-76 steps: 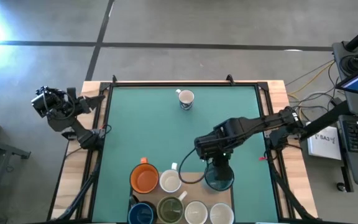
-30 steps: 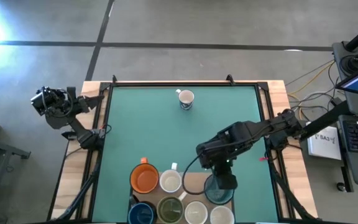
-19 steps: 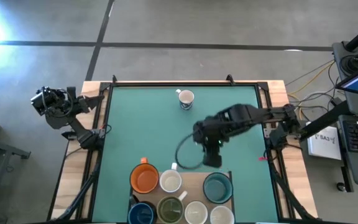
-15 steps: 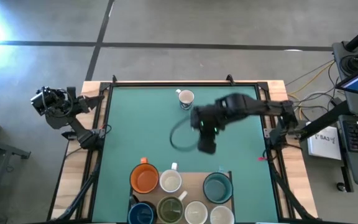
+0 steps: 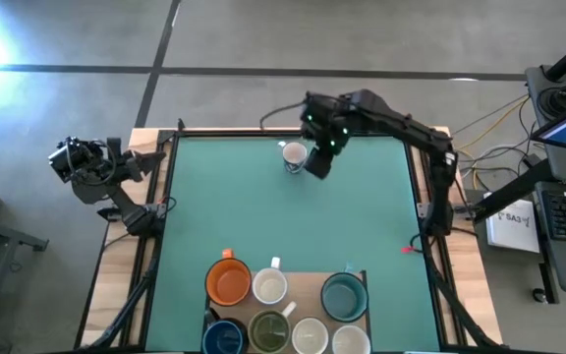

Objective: Place coffee mugs
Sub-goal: Put the blue patterned mug on the shelf

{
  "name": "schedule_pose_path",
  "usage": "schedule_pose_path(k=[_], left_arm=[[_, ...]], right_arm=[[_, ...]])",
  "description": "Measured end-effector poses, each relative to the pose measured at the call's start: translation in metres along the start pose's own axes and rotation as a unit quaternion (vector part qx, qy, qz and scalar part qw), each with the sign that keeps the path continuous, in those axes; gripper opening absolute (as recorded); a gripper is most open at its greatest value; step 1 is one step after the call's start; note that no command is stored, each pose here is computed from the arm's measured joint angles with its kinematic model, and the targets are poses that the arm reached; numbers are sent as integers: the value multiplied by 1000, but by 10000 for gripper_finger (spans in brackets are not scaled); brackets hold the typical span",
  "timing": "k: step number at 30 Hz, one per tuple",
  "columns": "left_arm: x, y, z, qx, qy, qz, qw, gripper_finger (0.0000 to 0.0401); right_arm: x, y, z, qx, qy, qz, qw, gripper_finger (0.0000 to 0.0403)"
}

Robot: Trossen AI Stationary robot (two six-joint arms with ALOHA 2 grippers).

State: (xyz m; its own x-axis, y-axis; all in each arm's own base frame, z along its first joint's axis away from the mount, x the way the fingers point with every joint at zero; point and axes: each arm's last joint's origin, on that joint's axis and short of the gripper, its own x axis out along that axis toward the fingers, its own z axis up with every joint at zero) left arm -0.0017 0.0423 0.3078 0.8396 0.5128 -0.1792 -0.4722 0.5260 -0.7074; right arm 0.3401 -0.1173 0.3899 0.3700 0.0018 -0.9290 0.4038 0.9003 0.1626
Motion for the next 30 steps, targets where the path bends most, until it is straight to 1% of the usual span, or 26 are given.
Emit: schedule_pose_path(k=[1,3,6,10,12,15,18,23,26,30], left_arm=[[0,0,0,-1,0,0,1000,79],[0,-1,0,-5,-1,-1,1000,79],[0,-1,1,-6,-13,-1,1000,79],[0,-2,3,-15,-52,0,999,79],[0,-2,4,-16,-66,1,998,79],[0,-2,5,-15,-83,3,996,79],[0,-2,6,-15,-96,4,995,79],[-1,-2,6,-11,-103,5,995,79],[-1,-2,6,-4,-103,5,995,79],[-2,-2,10,-2,-103,5,995,79]], right_arm=[[4,-8,3,-2,5,5,1000,82],[12,-26,8,3,17,34,999,82],[25,-49,15,21,30,69,997,82],[38,-73,19,50,43,66,996,82],[40,-83,20,70,43,76,994,82],[30,-98,19,86,17,107,990,82],[21,-110,23,88,-28,104,990,82],[18,-134,29,137,-73,94,983,82],[15,-147,27,173,-80,89,977,82],[13,-156,23,193,-74,85,975,82]])
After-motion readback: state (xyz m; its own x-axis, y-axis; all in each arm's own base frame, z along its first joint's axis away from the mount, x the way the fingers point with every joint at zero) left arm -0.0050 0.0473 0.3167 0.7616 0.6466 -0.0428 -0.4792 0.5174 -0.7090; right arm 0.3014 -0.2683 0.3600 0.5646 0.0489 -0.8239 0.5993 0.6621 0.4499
